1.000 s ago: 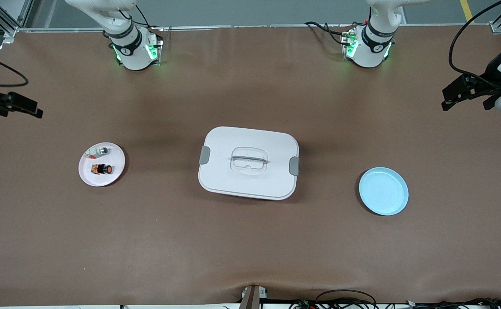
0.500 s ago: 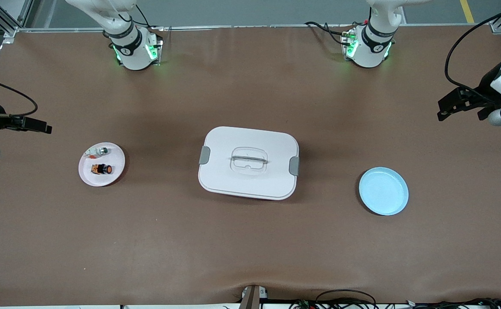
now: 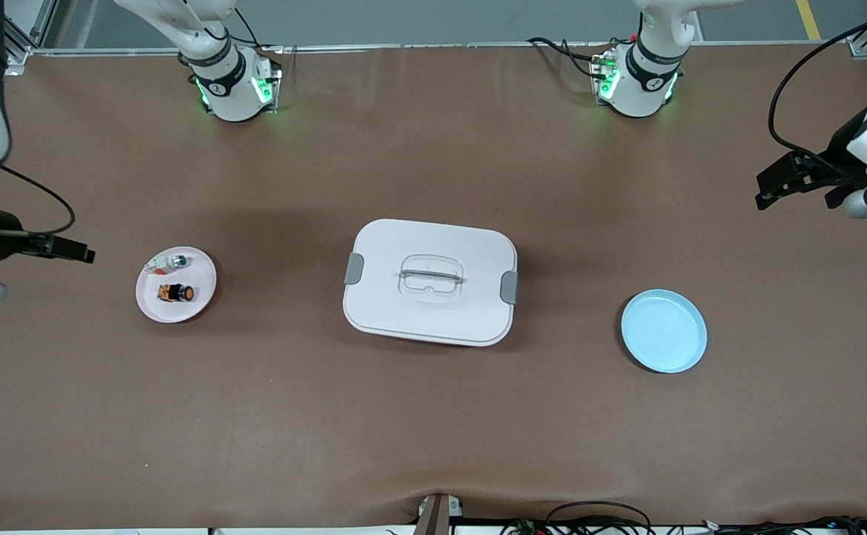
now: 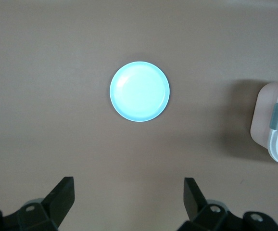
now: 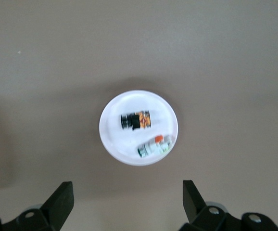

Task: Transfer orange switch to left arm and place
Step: 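Lower the right gripper over the black-orange switch on the white plate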

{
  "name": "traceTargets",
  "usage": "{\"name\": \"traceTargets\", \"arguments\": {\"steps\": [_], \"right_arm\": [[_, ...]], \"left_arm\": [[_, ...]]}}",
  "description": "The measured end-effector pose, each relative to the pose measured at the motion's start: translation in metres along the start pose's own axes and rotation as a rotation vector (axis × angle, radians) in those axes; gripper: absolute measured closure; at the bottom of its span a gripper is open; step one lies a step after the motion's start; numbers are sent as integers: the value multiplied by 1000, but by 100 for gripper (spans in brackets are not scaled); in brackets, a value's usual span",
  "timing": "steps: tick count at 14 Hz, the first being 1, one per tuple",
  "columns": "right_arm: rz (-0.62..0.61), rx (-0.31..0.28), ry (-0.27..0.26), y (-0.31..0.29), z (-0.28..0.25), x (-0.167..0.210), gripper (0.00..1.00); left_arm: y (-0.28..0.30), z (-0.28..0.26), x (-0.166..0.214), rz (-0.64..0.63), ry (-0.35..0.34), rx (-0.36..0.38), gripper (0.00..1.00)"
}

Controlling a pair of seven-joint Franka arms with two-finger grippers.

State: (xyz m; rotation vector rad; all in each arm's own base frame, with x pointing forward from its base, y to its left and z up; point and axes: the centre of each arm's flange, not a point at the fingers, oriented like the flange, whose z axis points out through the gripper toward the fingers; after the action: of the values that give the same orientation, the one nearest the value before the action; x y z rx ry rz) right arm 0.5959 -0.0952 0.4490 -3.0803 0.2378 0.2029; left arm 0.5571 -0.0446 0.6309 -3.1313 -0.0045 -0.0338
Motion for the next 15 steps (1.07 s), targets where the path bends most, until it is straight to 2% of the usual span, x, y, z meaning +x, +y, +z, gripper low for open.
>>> {"name": "traceTargets", "arguments": {"steps": [9,15], "right_arm": [[32,-1,49,3,124,7,0],[-36,16,29,2,182,12,0]], "left_arm": [[-3,2,0,-6,-9,0,0],[3,-4,-2,5,0,1,0]]}}
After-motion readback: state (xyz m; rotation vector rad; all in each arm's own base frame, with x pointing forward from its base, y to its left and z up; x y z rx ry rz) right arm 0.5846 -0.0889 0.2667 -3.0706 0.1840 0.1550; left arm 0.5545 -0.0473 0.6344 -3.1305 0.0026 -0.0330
